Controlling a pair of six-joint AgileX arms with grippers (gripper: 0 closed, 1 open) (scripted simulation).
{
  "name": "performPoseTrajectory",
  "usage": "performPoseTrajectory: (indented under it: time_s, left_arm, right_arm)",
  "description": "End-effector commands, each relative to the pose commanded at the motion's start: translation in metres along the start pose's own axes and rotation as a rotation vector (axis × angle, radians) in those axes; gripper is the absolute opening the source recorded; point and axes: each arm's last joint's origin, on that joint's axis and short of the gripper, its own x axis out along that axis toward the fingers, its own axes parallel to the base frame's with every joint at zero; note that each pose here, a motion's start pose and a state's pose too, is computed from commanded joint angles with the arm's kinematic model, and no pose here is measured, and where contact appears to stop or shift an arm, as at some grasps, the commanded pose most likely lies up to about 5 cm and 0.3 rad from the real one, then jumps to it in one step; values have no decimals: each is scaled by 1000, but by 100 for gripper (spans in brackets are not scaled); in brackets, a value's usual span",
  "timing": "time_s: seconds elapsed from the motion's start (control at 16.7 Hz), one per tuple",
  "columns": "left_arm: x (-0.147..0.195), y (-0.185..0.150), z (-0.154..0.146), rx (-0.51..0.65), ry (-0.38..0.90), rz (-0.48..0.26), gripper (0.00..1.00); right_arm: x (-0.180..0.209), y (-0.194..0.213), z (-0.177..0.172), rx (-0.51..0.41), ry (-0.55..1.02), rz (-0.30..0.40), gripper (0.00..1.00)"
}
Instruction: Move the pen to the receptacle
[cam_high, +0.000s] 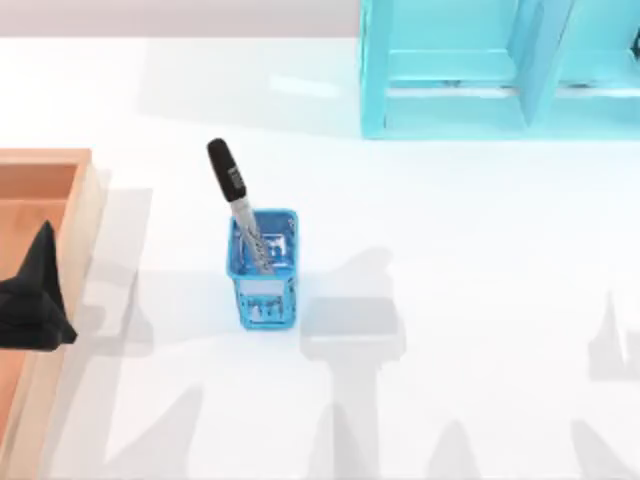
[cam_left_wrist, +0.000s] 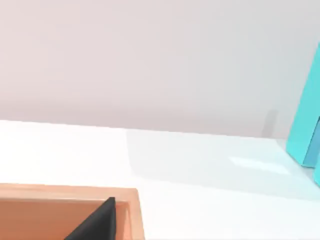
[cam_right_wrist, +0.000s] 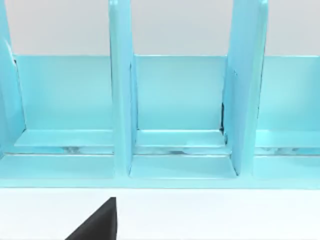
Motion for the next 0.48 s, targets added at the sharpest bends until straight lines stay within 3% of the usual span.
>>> performPoseTrajectory:
  time_s: [0.48]
  left_arm:
    - [57,-22,-41,-219,274,-235,100]
  right_arm:
    - [0,0,0,0,0,0,100]
